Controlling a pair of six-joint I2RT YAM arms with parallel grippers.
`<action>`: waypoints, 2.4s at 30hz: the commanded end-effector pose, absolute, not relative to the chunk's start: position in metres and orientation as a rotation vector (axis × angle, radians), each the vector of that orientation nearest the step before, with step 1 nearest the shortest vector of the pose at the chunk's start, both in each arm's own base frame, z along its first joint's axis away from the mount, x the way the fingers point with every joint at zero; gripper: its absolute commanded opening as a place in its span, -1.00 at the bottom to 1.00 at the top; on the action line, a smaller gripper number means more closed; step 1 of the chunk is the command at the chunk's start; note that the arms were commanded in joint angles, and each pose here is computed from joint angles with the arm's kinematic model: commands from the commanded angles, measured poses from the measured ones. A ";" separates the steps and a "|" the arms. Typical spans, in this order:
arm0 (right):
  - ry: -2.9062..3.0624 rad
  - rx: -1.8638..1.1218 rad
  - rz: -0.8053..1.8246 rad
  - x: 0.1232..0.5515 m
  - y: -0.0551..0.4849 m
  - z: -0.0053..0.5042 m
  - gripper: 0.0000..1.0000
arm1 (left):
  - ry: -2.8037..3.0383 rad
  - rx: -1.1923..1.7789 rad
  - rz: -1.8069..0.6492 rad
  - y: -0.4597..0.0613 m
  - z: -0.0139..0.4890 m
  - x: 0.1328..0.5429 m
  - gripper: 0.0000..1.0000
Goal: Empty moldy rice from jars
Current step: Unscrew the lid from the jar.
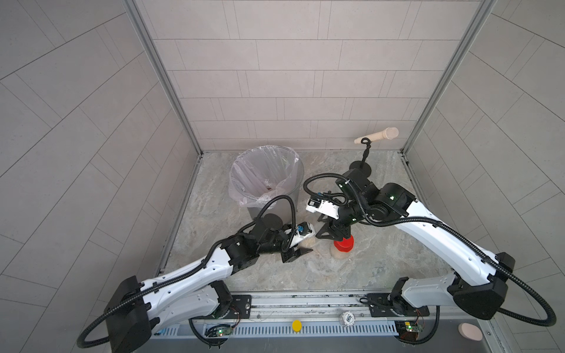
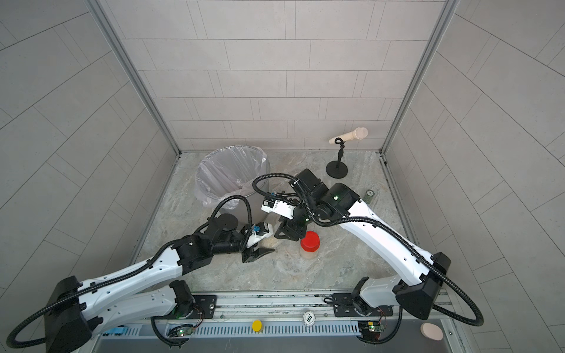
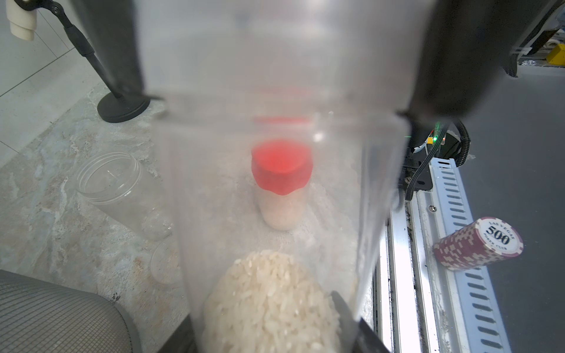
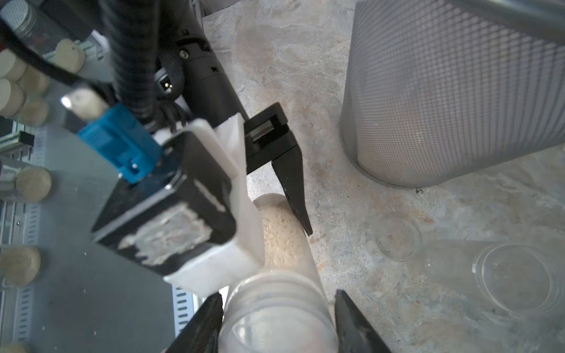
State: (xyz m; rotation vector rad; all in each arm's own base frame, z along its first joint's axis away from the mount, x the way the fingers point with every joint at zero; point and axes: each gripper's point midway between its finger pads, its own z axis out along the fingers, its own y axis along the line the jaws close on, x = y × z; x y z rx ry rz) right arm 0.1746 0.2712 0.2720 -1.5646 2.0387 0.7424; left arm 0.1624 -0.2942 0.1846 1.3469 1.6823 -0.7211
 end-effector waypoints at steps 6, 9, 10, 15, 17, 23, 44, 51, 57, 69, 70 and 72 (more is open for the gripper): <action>1.904 -1.765 0.737 0.158 0.254 0.262 0.07 | 1.590 1.216 -0.746 -0.303 0.223 0.181 -0.44; 1.893 -1.764 0.725 0.159 0.253 0.262 0.15 | 1.588 1.211 -0.742 -0.304 0.225 0.183 -0.44; 1.890 -1.759 0.720 0.160 0.252 0.263 0.19 | 1.586 1.208 -0.740 -0.304 0.227 0.184 -0.44; 1.848 -1.731 0.686 0.165 0.252 0.266 0.41 | 1.586 1.205 -0.732 -0.305 0.227 0.186 -0.44; 1.833 -1.717 0.664 0.167 0.251 0.267 0.48 | 1.586 1.202 -0.731 -0.306 0.227 0.187 -0.43; 1.834 -1.591 0.592 0.183 0.240 0.279 0.61 | 1.584 1.191 -0.732 -0.306 0.227 0.188 -0.43; 2.454 -0.110 0.919 0.218 0.209 0.340 0.53 | 1.561 1.198 -0.669 -0.297 0.227 0.188 -0.39; 2.539 0.004 0.889 0.219 0.221 0.327 0.53 | 1.552 1.196 -0.659 -0.297 0.224 0.190 -0.39; 2.603 -0.042 0.886 0.215 0.237 0.313 0.55 | 1.553 1.193 -0.660 -0.298 0.222 0.191 -0.37; 2.634 -0.151 0.847 0.208 0.250 0.309 0.60 | 1.566 1.196 -0.654 -0.297 0.217 0.191 -0.37; 2.641 -0.152 0.849 0.208 0.252 0.307 0.60 | 1.566 1.196 -0.655 -0.297 0.217 0.191 -0.37; 2.643 -0.159 0.853 0.207 0.254 0.307 0.58 | 1.567 1.195 -0.654 -0.297 0.216 0.191 -0.37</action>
